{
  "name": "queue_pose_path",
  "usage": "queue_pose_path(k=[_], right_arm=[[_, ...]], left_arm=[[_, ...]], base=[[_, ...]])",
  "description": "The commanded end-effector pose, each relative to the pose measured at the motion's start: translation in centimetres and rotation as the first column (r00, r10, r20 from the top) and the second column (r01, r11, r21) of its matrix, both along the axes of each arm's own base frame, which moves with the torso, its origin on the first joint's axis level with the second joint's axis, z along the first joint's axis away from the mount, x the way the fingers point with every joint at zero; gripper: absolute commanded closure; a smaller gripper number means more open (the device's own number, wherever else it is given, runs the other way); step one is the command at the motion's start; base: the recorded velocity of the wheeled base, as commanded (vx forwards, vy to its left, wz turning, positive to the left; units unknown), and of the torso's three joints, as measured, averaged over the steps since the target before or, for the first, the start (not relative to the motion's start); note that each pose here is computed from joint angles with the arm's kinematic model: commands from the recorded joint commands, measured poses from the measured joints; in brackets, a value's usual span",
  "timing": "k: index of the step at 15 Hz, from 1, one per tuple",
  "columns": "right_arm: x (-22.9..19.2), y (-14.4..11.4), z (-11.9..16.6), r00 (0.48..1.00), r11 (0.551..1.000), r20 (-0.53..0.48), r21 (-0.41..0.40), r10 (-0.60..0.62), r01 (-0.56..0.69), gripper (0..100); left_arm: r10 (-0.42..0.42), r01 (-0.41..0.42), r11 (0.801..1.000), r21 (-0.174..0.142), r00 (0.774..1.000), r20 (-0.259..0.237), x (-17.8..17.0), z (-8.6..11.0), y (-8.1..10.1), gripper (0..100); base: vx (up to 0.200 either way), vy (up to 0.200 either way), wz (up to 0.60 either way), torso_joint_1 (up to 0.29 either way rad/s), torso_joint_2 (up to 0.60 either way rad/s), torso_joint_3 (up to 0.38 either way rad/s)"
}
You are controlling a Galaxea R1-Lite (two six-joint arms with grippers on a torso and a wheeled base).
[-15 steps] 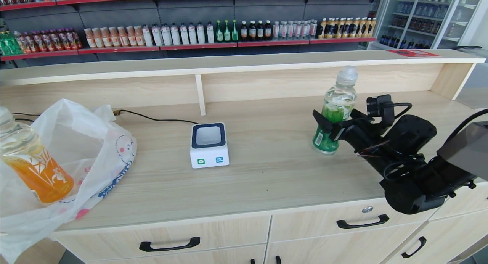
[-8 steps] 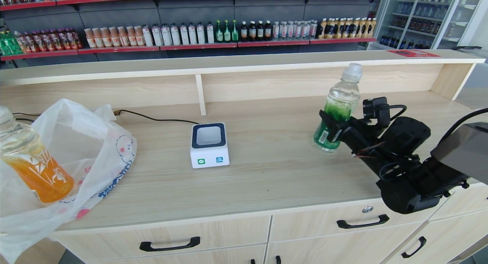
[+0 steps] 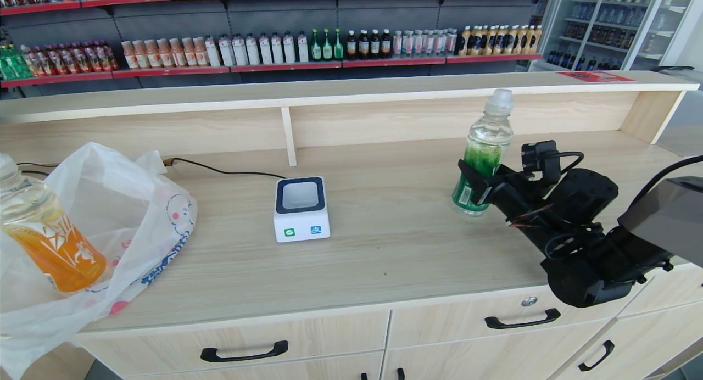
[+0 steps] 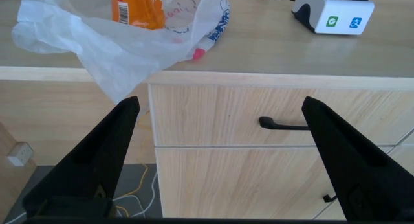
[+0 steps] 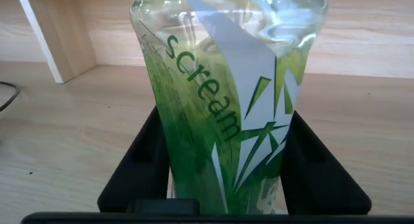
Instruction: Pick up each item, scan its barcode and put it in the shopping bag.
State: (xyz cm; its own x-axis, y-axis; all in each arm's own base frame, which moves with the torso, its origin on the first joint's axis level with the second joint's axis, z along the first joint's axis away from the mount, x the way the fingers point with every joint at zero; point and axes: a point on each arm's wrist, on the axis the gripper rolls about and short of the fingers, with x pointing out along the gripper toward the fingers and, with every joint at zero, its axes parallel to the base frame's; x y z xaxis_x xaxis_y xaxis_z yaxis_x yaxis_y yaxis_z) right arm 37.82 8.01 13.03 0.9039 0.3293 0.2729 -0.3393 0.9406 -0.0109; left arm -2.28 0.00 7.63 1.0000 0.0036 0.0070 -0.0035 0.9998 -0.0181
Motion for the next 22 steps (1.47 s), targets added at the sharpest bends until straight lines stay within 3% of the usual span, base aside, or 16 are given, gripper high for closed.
queue_pose_path(k=[1, 18, 22], right_arm=[[0.0, 0.0, 0.0, 1.0, 1.0, 0.002, 0.0, 0.001, -0.001, 100], [-0.9, 0.1, 3.3, 0.996, 1.0, 0.093, 0.017, 0.005, -0.006, 100], [-3.8, -0.5, 5.3, 0.994, 1.0, 0.112, 0.02, 0.004, -0.006, 100]], left_arm=[[-0.001, 0.001, 1.0, 0.0, 1.0, 0.001, 0.0, 0.0, 0.0, 0], [-0.001, 0.001, 1.0, 0.0, 1.0, 0.001, 0.0, 0.0, 0.0, 0], [0.001, -0.001, 1.0, 0.0, 1.0, 0.001, 0.0, 0.0, 0.0, 0]], base=[[0.0, 0.0, 0.0, 0.0, 0.0, 0.0], [0.0, 0.0, 0.0, 0.0, 0.0, 0.0], [0.0, 0.0, 0.0, 0.0, 0.0, 0.0]])
